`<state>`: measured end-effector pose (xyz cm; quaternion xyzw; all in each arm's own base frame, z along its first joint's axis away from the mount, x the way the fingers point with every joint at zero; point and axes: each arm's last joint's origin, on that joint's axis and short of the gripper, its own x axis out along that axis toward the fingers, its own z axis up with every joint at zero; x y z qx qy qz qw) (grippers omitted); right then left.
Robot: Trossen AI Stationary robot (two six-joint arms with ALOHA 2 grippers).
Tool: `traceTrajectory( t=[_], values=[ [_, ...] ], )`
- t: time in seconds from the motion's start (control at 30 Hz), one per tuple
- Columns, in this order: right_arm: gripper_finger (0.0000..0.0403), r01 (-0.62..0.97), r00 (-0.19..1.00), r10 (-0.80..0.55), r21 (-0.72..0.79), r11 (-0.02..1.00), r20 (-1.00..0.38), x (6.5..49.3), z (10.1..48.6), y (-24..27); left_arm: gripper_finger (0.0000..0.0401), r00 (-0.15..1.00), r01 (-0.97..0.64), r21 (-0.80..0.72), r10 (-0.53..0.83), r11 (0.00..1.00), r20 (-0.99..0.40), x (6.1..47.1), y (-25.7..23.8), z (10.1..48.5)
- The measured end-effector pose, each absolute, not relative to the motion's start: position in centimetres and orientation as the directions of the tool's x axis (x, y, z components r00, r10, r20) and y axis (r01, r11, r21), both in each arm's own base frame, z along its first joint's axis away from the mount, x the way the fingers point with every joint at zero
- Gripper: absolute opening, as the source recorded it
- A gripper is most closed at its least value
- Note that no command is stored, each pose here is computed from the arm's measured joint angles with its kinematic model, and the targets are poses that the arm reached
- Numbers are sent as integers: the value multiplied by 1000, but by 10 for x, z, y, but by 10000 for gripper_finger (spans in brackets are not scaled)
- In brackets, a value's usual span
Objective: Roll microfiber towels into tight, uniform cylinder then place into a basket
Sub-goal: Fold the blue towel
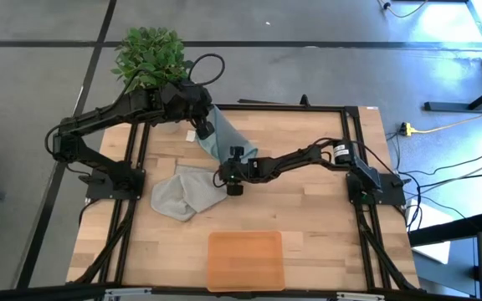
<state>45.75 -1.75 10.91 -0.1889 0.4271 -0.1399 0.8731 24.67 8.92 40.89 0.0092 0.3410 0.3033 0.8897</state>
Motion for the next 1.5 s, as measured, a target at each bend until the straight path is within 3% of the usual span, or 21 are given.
traceTrajectory(
  t=[0.3,0.53,0.8,1.27,1.5],
  values=[
    [9,77,610,-359,-398,914,-706,458,109,-16,0,583,-534,223,546,816,-602,247,89,409],
    [4,71,615,-344,-385,920,-709,458,109,-16,0,583,-534,222,546,816,-602,247,89,409],
    [27,86,649,-232,-234,969,-725,460,109,-24,0,583,-535,221,546,815,-602,247,89,409],
    [98,127,643,-254,-227,966,-722,460,107,-32,0,579,-546,208,545,812,-607,246,89,408],
    [106,210,634,-329,-254,944,-700,461,105,-34,0,580,-546,206,543,812,-607,246,89,408]
  ],
)
